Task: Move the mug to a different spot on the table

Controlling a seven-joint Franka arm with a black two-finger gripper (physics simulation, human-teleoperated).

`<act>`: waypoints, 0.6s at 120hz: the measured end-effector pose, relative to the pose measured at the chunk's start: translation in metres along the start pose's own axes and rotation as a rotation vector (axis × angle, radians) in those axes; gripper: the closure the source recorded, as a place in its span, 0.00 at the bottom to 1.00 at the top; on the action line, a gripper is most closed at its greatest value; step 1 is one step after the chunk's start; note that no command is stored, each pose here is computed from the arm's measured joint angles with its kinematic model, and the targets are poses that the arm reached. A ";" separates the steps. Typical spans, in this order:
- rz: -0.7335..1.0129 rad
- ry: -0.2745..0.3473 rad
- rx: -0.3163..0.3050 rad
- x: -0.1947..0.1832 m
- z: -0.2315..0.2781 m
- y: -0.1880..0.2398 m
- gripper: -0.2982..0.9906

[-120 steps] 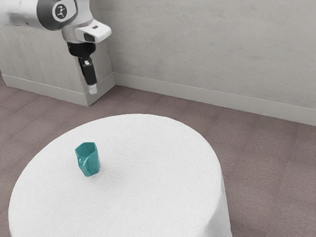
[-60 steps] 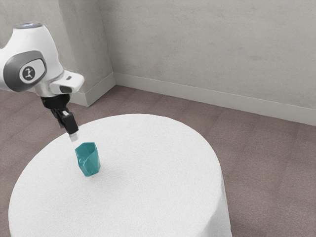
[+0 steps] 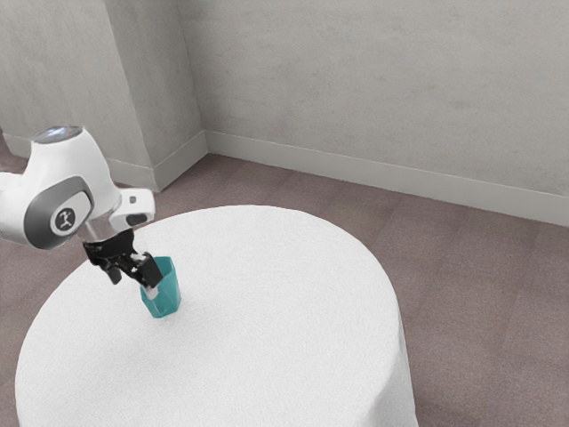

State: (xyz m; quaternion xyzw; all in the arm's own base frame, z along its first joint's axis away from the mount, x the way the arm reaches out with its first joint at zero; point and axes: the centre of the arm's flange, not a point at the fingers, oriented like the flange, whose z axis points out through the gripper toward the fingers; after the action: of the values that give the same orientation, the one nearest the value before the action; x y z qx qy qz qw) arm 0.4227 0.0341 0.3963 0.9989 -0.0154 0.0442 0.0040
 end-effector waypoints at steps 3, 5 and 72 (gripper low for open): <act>-0.027 0.009 0.002 0.001 0.006 -0.004 0.23; -0.045 0.016 0.003 0.002 0.010 -0.007 0.23; -0.443 0.075 0.003 0.022 0.083 -0.035 0.37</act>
State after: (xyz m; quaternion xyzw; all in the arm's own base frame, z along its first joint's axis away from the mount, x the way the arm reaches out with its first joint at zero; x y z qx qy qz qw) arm 0.4534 0.0675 0.3151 0.9756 0.2045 0.0793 0.0127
